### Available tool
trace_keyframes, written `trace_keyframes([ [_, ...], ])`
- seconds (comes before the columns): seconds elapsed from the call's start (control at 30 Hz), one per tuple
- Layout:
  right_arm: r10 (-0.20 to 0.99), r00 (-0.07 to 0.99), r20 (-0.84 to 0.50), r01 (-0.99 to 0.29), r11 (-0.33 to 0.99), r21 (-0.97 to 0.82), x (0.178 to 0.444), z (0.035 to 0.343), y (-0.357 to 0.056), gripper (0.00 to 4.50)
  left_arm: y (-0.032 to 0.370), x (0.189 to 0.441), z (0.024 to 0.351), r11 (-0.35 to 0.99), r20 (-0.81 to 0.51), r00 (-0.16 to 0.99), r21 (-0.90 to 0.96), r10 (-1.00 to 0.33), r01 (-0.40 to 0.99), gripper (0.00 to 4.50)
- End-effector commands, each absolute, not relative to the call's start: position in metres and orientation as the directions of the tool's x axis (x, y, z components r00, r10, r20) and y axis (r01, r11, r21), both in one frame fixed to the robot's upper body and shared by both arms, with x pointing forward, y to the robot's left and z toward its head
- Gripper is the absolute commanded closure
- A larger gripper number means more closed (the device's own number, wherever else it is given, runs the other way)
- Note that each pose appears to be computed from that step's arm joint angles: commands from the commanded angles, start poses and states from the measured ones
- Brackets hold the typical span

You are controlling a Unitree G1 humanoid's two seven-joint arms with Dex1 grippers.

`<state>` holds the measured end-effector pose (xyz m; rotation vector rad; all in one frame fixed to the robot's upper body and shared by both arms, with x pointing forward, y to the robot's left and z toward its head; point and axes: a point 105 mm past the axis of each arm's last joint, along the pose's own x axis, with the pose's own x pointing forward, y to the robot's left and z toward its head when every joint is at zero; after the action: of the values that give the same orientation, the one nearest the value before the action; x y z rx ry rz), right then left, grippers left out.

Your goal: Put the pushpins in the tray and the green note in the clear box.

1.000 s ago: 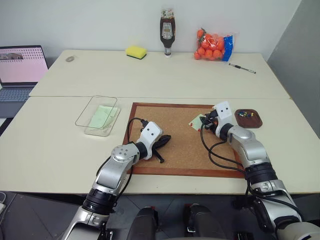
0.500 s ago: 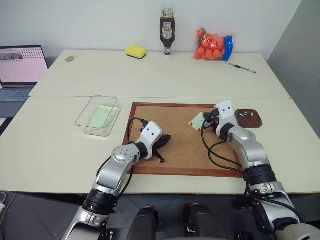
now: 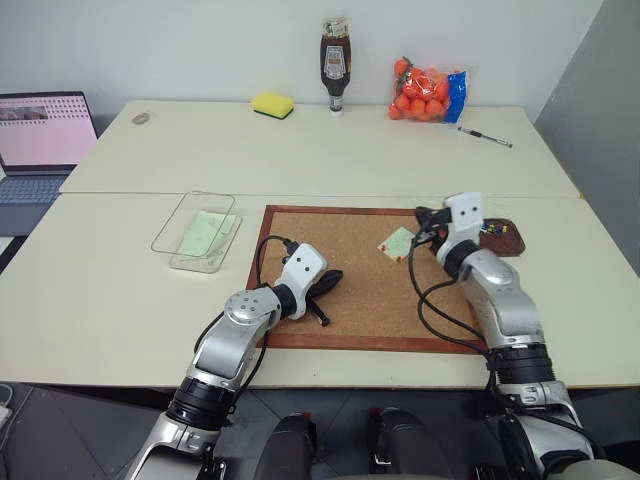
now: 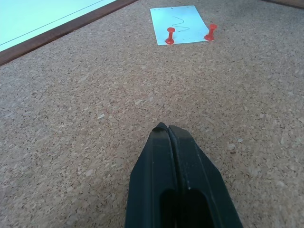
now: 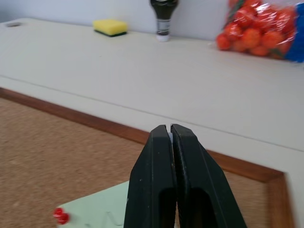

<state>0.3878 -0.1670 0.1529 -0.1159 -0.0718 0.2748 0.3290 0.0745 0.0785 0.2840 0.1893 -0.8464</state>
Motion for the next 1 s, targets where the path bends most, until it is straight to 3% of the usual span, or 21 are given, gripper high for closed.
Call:
trace_keyframes([
  [0.03,0.120,0.990,0.074,-0.107,0.982,-0.157,0.375,0.165,-0.211,4.49,0.072,0.323,0.069,0.605,-0.304,0.625,0.168,-0.719,0.778,4.50],
  [0.13,0.010,1.000,0.022,-0.006,0.987,-0.161,0.370,0.157,-0.239,4.49,0.072,0.322,0.069,0.603,-0.304,0.623,0.169,-0.721,0.780,4.50],
  [0.37,-0.060,0.997,-0.057,0.050,0.986,-0.158,0.374,0.144,-0.258,4.49,0.072,0.323,0.070,0.599,-0.302,0.621,0.173,-0.723,0.782,4.50],
  [0.87,-0.102,0.994,-0.036,0.095,0.983,-0.157,0.378,0.149,-0.269,1.82,0.072,0.322,0.071,0.604,-0.298,0.626,0.173,-0.721,0.778,4.50],
  [1.0,0.020,1.000,-0.006,-0.020,0.986,-0.163,0.371,0.156,-0.249,1.82,0.071,0.323,0.071,0.604,-0.296,0.626,0.174,-0.722,0.778,4.50],
])
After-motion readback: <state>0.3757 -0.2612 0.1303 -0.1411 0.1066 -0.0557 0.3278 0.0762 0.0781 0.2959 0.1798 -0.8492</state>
